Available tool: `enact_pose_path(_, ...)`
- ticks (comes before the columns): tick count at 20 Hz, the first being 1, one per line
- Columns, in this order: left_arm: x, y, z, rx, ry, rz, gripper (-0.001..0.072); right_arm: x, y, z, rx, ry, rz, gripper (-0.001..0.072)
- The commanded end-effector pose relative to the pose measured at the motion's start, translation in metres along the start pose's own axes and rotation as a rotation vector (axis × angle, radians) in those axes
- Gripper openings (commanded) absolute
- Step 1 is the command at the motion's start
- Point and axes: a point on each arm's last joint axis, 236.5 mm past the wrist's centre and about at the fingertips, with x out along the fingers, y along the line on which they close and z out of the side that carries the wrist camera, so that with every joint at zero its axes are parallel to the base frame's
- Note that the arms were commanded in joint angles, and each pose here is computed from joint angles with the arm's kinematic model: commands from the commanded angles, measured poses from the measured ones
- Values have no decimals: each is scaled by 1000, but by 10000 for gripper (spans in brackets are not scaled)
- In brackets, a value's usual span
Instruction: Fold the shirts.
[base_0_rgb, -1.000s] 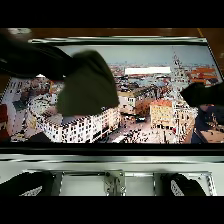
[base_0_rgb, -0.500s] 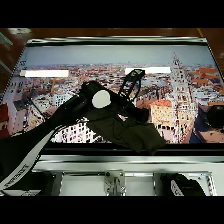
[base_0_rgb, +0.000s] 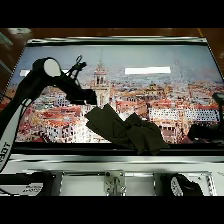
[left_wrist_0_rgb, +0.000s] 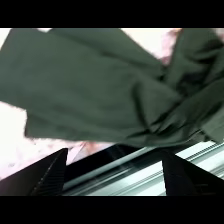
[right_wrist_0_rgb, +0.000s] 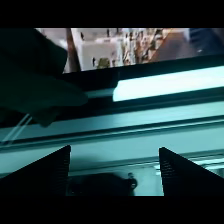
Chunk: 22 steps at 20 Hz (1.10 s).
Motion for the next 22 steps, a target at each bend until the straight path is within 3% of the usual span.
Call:
enact_pose_path(1,18,42,-47,-131,106,-79,720,50,32,-15,168,39,260,666)
enact_pose_path(6,90,35,-64,-330,49,-289,720,64,34,2,258,-41,317,665)
enact_pose_path(8,95,55,-50,-344,-21,-257,707,67,38,4,268,-27,341,665)
enact_pose_path(10,81,85,-25,-404,-122,-237,644,74,44,4,283,14,381,666)
enact_pose_path(14,66,137,-6,-510,-212,-211,642,87,57,17,316,48,475,665)
enact_pose_path(22,114,116,-3,-509,-161,-283,642,104,54,24,358,76,486,665)
